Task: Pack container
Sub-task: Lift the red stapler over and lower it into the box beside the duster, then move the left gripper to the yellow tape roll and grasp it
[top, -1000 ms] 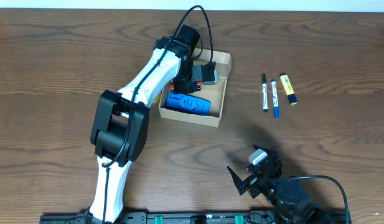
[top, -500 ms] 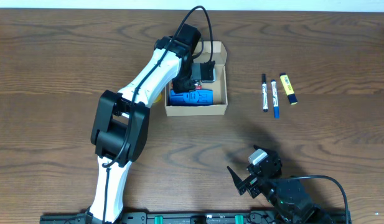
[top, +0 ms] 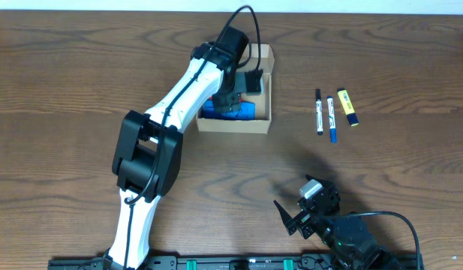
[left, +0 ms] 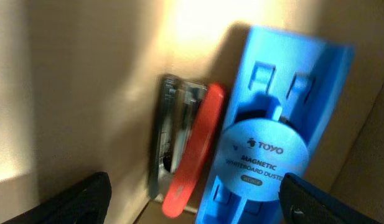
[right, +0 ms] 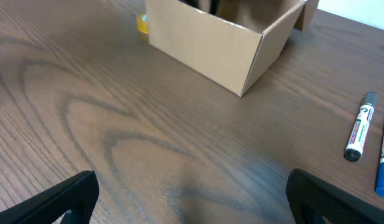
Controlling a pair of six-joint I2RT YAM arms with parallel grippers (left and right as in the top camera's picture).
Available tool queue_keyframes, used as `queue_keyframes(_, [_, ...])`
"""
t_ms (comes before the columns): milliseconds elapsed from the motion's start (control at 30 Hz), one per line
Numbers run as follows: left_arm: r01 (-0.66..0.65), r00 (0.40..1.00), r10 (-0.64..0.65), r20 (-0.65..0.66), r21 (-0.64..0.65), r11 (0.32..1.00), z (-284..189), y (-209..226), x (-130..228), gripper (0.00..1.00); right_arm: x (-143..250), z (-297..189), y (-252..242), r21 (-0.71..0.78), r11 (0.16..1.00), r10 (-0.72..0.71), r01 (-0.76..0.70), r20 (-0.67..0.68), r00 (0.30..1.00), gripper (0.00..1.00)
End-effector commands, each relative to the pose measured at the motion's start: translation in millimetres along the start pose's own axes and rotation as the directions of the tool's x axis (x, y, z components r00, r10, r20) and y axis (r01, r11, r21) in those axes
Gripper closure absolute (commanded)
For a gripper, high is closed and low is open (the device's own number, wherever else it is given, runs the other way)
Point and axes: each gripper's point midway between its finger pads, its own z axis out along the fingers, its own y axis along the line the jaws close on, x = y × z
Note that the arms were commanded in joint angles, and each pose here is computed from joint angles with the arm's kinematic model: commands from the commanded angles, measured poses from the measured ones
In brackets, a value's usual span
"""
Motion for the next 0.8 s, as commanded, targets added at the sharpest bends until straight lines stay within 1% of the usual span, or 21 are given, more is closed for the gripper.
queue_keyframes(0, [0.11, 0.992, -0.103, 0.07, -0.096, 0.989, -36.0, 30.1, -18.8, 0.14, 0.1, -0.1, 2.6, -0.01, 1.0, -0.019, 0.019, 0.004, 1.0, 0.01])
queue_keyframes(100, [0.198, 0.975, -0.181, 0.126, -0.136, 0.971, -62.0, 45.1, -29.9, 0.14, 0.1, -0.1, 2.6, -0.01, 1.0, -0.019, 0.019, 0.004, 1.0, 0.01])
queue_keyframes(233, [0.331, 0.936, -0.304, 0.177, -0.145, 0.933, -88.8, 55.3, -37.2, 0.19, 0.1, -0.1, 2.6, -0.01, 1.0, -0.019, 0.019, 0.004, 1.0, 0.01])
queue_keyframes(267, [0.371, 0.92, -0.343, 0.189, -0.141, 0.918, -95.3, 57.0, -38.5, 0.22, 0.1, -0.1, 2.6, -0.01, 1.0, -0.019, 0.019, 0.004, 1.0, 0.01])
queue_keyframes(333, [0.449, 0.884, -0.419, 0.206, -0.128, 0.885, -107.0, 58.6, -39.9, 0.32, 0.1, -0.1, 2.6, -0.01, 1.0, -0.019, 0.019, 0.004, 1.0, 0.01])
queue_keyframes(400, [0.52, 0.845, -0.492, 0.209, -0.107, 0.848, -118.4, 56.7, -38.8, 0.39, 0.1, -0.1, 2.6, -0.01, 1.0, -0.019, 0.019, 0.004, 1.0, 0.01])
queue_keyframes(467, [0.577, 0.811, -0.556, 0.18, -0.096, 0.811, -127.2, 51.1, -31.9, 0.43, 0.1, -0.1, 2.6, -0.01, 1.0, -0.019, 0.019, 0.004, 1.0, 0.01])
queue_keyframes(567, [0.641, 0.767, -0.638, 0.075, -0.133, 0.756, -140.3, 38.4, -6.6, 0.44, 0.1, -0.1, 2.6, -0.01, 1.0, -0.019, 0.019, 0.004, 1.0, 0.01])
queue_keyframes(633, [0.648, 0.755, -0.656, 0.002, -0.164, 0.744, -148.3, 29.5, 10.7, 0.46, 0.1, -0.1, 2.6, -0.01, 1.0, -0.019, 0.019, 0.004, 1.0, 0.01])
queue_keyframes(767, [0.649, 0.74, -0.669, -0.075, -0.182, 0.739, -157.2, 20.9, 32.7, 0.51, 0.1, -0.1, 2.6, -0.01, 1.0, -0.019, 0.019, 0.004, 1.0, 0.01])
